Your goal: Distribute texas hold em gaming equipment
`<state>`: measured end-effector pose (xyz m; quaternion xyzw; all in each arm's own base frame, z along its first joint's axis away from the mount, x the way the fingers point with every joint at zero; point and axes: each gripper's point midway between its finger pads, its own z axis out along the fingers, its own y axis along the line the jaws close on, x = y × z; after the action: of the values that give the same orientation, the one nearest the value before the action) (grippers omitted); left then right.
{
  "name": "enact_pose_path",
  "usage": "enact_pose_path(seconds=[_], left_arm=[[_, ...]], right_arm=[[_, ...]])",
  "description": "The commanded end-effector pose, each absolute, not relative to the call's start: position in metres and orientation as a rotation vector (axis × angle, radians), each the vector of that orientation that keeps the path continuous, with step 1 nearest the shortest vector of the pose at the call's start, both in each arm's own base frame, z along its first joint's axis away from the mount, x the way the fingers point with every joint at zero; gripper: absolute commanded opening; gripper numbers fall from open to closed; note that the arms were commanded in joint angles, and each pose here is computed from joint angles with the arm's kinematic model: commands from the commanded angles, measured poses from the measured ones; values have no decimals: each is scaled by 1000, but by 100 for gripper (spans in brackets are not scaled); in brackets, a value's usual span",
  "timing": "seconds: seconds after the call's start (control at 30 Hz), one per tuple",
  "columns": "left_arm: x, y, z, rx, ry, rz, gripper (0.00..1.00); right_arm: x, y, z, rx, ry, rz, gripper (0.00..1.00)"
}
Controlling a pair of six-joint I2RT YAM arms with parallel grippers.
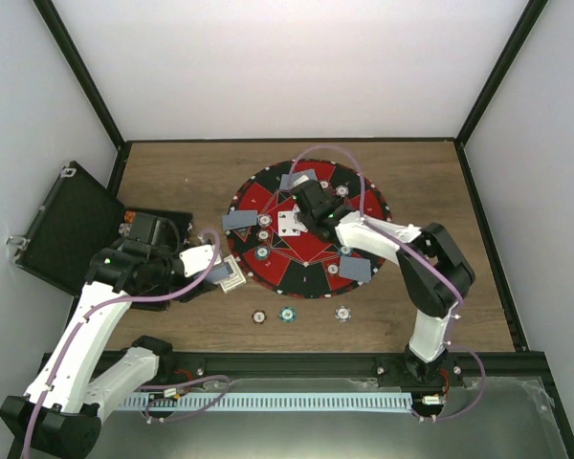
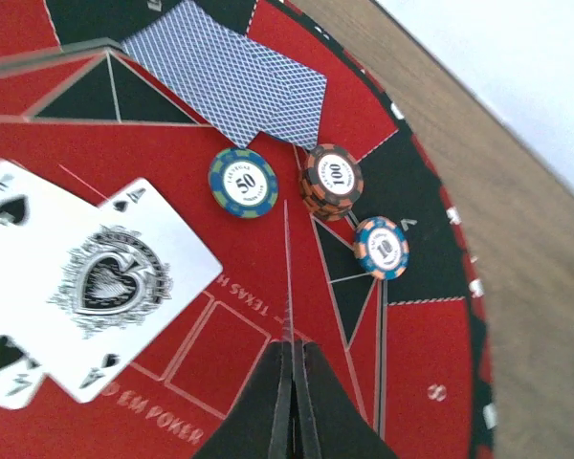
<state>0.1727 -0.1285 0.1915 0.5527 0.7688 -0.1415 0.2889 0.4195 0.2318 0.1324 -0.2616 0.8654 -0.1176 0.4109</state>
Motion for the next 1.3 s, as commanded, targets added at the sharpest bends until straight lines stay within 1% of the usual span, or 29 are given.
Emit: enact_pose_path(seconds=[0.0, 0.23, 0.47, 0.53, 0.63, 0.67, 0.7, 0.87, 0.93, 0.97, 1.0, 1.03, 1.1, 1.2, 1.27], left_arm=[[172, -129, 195, 1484, 2029, -377, 4], [172, -129, 196, 1482, 2027, -374, 5], [171, -129, 197, 1487, 2023, -368, 5], [172, -128, 198, 1487, 2019, -359, 4], [172, -128, 198, 1486, 2017, -358, 5], [172, -128, 197, 1488, 2016, -359, 4], [172, -128, 197, 1487, 2017, -360, 5], [171, -128, 198, 1489, 2015, -360, 4], [171, -128, 198, 1490, 2014, -358, 5], [171, -128, 199, 1492, 2013, -357, 4], [171, -128, 200, 1492, 2012, -358, 4], [172, -128, 200, 1492, 2010, -357, 5], [171, -129, 201, 1491, 2010, -361, 5], [172, -129, 202, 1490, 2007, -363, 5], [172, -129, 203, 1490, 2006, -362, 5]], right_arm=[[443, 226, 160, -741, 1907, -632, 1], [430, 251, 110, -970, 1833, -705, 1], [404, 265, 69, -1101, 1938, -613, 1], [396, 264, 61, -1124, 1979, -594, 5], [385, 263, 54, -1155, 2026, -576, 15], [381, 262, 52, -1161, 2047, -567, 20], [377, 262, 50, -1172, 2067, -564, 26], [365, 259, 50, -1159, 2155, -525, 63], [363, 264, 62, -1126, 2178, -467, 75], [363, 266, 69, -1103, 2188, -443, 79], [363, 269, 78, -1080, 2194, -411, 86], [362, 273, 88, -1053, 2205, -370, 90], [361, 285, 115, -992, 2205, -256, 98], [357, 301, 166, -868, 2190, -22, 100], [354, 311, 207, -737, 2182, 200, 100]])
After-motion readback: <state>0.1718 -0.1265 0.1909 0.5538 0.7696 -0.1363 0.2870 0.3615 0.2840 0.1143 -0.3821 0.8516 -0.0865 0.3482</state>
